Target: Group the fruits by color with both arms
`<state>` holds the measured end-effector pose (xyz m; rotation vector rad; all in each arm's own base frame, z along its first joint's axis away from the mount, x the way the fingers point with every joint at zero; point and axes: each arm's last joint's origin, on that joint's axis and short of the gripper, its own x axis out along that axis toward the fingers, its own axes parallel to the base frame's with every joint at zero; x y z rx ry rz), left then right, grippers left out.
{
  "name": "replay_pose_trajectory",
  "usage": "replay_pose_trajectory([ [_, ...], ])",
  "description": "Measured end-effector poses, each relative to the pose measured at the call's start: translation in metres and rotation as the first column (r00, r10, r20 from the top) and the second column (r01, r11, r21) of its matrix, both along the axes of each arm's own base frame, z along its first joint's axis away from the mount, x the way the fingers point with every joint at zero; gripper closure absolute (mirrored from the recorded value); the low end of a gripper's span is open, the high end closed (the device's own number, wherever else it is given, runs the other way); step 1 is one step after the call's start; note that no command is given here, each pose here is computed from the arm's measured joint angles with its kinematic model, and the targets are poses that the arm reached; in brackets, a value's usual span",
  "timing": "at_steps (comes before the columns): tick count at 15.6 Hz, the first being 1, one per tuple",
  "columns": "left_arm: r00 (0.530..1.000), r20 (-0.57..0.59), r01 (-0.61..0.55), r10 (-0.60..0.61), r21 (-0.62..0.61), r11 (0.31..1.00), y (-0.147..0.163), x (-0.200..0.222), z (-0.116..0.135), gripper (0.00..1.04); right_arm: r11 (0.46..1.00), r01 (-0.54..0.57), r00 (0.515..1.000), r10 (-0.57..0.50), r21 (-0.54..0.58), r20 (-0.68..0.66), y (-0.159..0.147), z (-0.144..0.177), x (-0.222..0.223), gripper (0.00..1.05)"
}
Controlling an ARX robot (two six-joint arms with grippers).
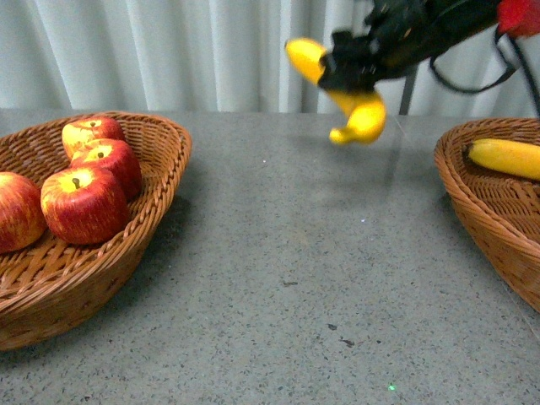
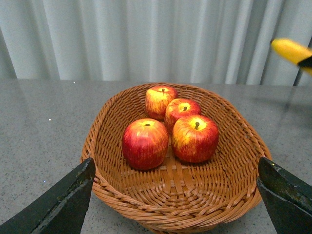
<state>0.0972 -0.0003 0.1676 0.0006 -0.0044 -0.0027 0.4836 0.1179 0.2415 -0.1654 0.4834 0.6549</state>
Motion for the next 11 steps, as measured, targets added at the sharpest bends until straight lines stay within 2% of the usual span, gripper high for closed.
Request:
replay_pose_trajectory([
  [2, 1.0, 0.0, 0.0, 0.0, 0.0, 1.0, 0.0, 0.0, 0.0, 0.07, 0.984, 0.049, 0.995, -0.062, 0.17, 0.075, -0.051, 0.047, -0.03, 0.72],
  [3, 1.0, 0.0, 0.0, 0.0, 0.0, 1.0, 0.0, 0.0, 0.0, 0.07, 0.976, 0.096, 0.99, -0.114, 0.197, 0.081, -0.082, 0.057, -0.046, 0.72],
  [4, 1.0, 0.0, 0.0, 0.0, 0.0, 1.0, 0.0, 0.0, 0.0, 0.07, 0.97, 0.149, 0.985, -0.164, 0.194, 0.063, -0.108, 0.054, -0.058, 0.72],
  [7, 1.0, 0.0, 0.0, 0.0, 0.0, 1.0, 0.0, 0.0, 0.0, 0.07, 0.961, 0.265, 0.964, -0.266, 0.078, -0.002, -0.168, 0.01, -0.085, 0.72],
  [9, 1.0, 0.0, 0.0, 0.0, 0.0, 1.0, 0.0, 0.0, 0.0, 0.07, 0.962, 0.273, 0.962, -0.273, -0.012, -0.015, -0.189, -0.01, -0.11, 0.72],
  [11, 1.0, 0.0, 0.0, 0.0, 0.0, 1.0, 0.0, 0.0, 0.0, 0.07, 0.961, 0.268, 0.963, -0.268, -0.062, 0.007, -0.196, -0.012, -0.129, 0.72],
])
